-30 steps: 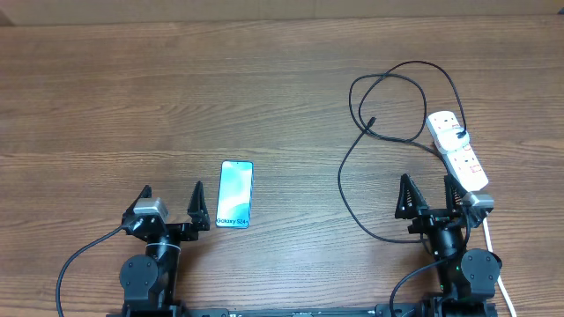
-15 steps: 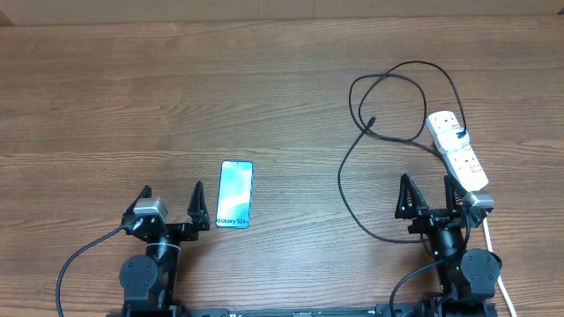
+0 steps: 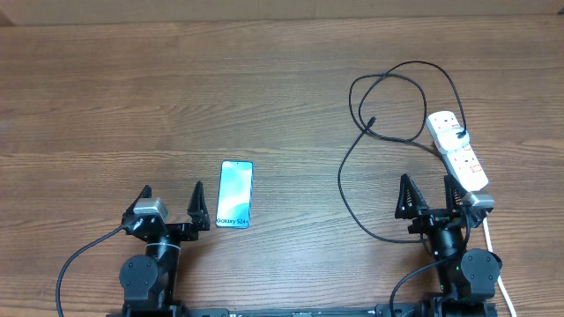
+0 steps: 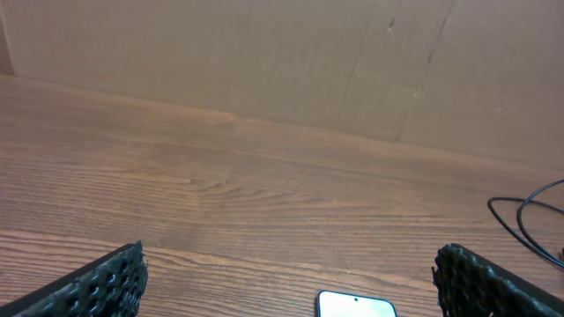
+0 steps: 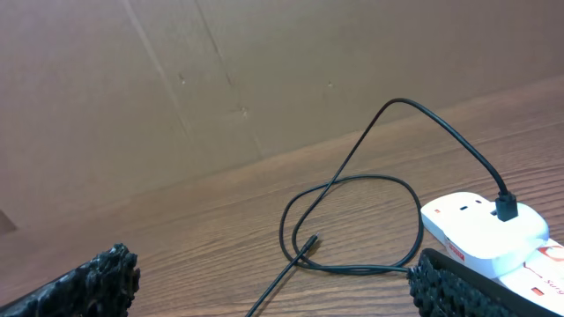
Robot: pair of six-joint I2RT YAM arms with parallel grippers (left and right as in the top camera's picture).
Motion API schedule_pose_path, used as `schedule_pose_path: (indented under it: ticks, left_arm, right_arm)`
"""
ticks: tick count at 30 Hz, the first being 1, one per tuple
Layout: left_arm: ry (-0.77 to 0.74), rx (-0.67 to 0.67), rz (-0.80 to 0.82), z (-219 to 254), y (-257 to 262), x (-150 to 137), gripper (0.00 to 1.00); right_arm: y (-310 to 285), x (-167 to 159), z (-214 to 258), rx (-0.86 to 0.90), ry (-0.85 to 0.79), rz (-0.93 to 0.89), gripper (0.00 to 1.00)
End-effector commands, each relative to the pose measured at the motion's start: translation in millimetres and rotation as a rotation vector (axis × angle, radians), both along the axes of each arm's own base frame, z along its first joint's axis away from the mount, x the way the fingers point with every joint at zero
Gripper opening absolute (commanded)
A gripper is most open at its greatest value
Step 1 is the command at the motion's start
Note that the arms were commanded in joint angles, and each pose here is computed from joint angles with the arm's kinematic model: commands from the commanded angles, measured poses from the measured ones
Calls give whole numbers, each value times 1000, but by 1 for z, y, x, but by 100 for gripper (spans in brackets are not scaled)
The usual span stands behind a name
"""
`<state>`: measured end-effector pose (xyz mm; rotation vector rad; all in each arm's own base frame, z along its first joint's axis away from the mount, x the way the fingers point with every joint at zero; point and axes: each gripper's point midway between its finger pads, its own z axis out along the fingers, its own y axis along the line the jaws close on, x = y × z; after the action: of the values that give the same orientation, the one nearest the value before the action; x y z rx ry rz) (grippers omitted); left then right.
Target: Plug charger to phone and switch on socket
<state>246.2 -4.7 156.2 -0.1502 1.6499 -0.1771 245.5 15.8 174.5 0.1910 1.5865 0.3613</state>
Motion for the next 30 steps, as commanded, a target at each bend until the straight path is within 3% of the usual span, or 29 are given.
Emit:
schedule_pose_path:
  ticks: [1,30]
  left_arm:
    - [-6,19,19,0,4,0,100]
    - [-7,-4,6,0,2,0,100]
  right_arm:
    - [-2,0,-2,-7,-6,-12,100]
    - [-2,0,-2,-7,-6,-12,100]
